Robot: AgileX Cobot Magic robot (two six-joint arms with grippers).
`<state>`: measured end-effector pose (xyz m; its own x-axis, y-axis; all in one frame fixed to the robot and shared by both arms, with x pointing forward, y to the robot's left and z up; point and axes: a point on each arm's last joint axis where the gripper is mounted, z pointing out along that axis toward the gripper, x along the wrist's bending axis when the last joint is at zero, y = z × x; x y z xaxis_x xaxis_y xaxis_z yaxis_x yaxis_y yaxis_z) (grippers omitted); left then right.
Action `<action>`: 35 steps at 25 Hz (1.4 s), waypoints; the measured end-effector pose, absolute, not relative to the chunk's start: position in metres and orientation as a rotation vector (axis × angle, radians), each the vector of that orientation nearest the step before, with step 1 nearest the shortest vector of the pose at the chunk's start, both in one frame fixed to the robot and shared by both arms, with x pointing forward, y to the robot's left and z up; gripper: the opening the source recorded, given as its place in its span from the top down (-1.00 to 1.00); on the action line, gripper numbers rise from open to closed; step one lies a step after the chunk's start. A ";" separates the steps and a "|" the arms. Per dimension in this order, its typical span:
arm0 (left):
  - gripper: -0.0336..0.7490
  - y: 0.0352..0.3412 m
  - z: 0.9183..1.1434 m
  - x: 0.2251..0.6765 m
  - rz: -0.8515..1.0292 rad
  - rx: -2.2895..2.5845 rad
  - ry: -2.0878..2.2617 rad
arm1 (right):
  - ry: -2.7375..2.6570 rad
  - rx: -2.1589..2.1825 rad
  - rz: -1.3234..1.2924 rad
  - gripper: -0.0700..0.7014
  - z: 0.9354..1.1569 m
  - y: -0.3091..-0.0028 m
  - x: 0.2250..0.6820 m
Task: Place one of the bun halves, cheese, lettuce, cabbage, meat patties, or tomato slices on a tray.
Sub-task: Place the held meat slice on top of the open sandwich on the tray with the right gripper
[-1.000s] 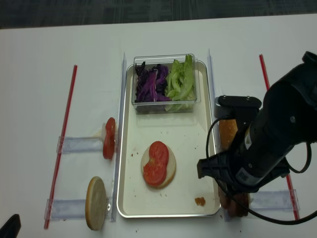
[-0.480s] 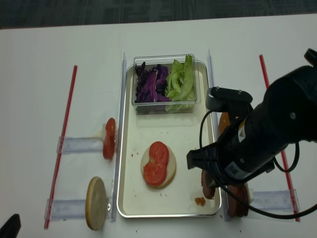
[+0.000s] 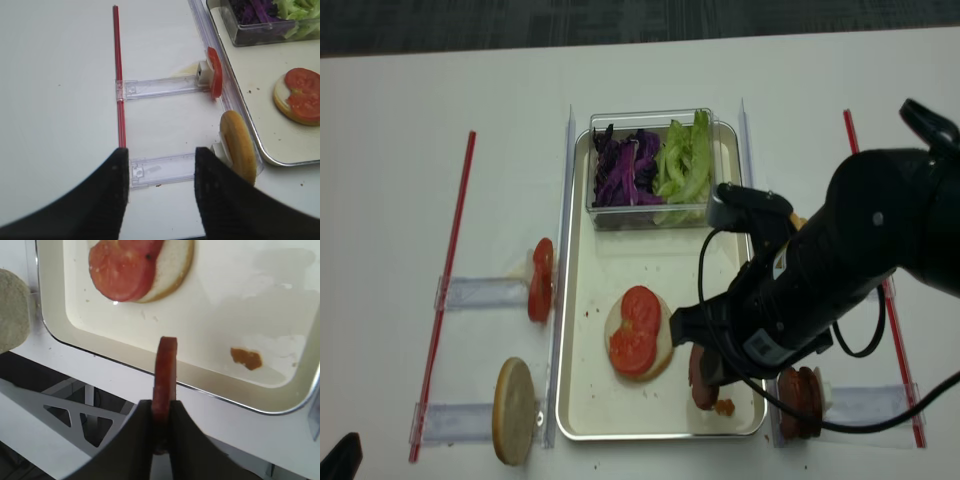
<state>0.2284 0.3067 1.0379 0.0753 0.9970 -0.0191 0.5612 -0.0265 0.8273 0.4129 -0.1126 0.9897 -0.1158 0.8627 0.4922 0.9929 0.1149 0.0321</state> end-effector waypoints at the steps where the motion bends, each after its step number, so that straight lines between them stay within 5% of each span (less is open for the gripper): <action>1: 0.17 0.307 1.038 0.228 0.809 1.671 1.565 | -2.040 -1.796 -0.518 0.54 0.987 -0.110 0.414; 35: 0.17 0.307 1.038 0.228 0.809 1.671 1.565 | -1.819 -1.618 -0.718 0.54 0.944 -0.071 0.493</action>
<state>0.2284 0.3067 1.0379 0.0753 0.9970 -0.0191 0.5612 -0.0265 0.8273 0.4930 -0.0708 0.9436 -0.0821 0.6723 0.7357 0.9936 0.1131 0.0075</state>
